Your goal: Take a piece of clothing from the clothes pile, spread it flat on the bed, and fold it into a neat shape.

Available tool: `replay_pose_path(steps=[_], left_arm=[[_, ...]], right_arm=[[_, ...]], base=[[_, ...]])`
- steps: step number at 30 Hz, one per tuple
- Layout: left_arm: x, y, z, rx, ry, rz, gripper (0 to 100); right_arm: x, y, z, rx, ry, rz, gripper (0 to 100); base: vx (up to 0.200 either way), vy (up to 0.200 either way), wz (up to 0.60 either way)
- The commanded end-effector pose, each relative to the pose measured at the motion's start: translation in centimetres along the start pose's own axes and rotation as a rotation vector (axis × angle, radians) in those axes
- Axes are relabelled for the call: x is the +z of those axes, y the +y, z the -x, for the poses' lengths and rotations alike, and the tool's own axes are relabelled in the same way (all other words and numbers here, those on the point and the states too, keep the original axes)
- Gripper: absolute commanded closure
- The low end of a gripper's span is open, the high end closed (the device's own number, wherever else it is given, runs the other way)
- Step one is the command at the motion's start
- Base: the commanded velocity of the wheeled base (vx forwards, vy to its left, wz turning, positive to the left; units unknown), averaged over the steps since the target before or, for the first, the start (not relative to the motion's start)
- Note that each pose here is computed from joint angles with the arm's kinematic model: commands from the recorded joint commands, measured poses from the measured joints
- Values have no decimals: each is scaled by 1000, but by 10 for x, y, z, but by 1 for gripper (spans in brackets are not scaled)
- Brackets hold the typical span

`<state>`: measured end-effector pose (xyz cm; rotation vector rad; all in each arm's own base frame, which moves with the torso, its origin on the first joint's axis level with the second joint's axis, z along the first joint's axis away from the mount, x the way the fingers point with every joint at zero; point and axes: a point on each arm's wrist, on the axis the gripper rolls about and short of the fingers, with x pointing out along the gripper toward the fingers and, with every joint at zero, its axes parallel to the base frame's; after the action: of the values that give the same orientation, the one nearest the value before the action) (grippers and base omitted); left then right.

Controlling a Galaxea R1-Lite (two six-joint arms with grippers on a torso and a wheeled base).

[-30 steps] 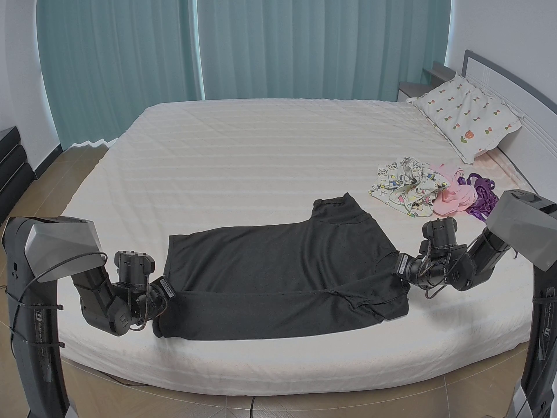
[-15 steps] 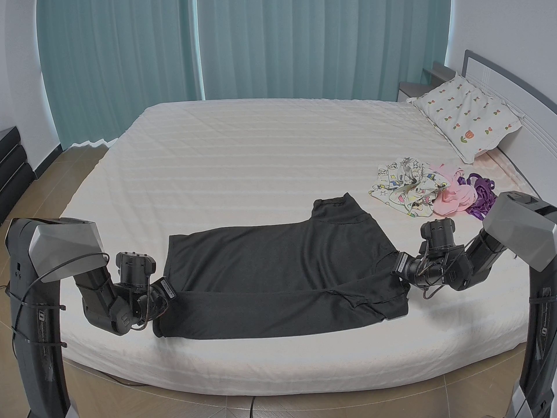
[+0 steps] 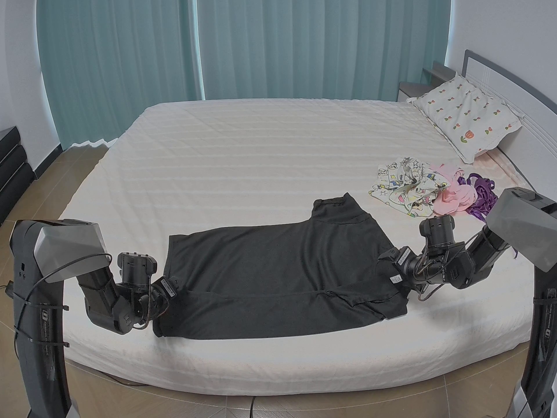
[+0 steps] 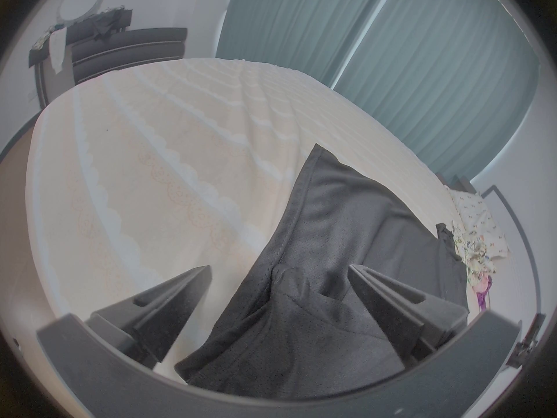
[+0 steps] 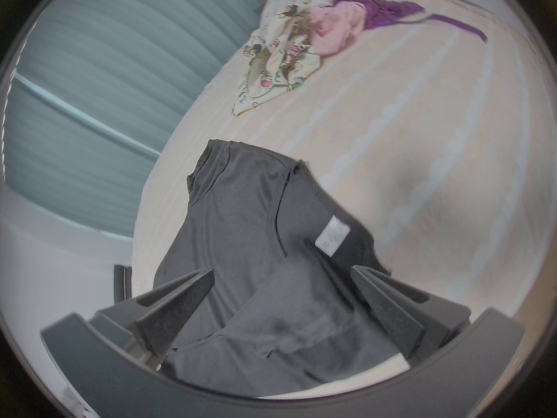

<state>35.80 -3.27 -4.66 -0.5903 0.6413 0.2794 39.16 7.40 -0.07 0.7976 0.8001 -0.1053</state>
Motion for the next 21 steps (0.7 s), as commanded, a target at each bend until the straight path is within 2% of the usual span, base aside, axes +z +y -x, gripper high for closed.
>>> replay_pose_path(steps=[1,5,10,15,21], left_arm=[[13,1,7,-11,-30,76,0],[22,3,10,-36,-30,142,0],[33,17,8,-83,18,180,0],[35,20,8,-101,34,188,0],[35,20,8,-103,33,187,0]], right_arm=[[-22,18,27,-10,38,-56,0],[-40,20,27,-62,29,-69,0],[-55,21,15,-97,29,-43,0],[-60,19,-9,-149,-25,-28,0],[-67,21,-16,-150,-20,-16,0]], base=[[0,0,0],[0,0,0],[0,0,0],[0,0,0],[0,0,0]])
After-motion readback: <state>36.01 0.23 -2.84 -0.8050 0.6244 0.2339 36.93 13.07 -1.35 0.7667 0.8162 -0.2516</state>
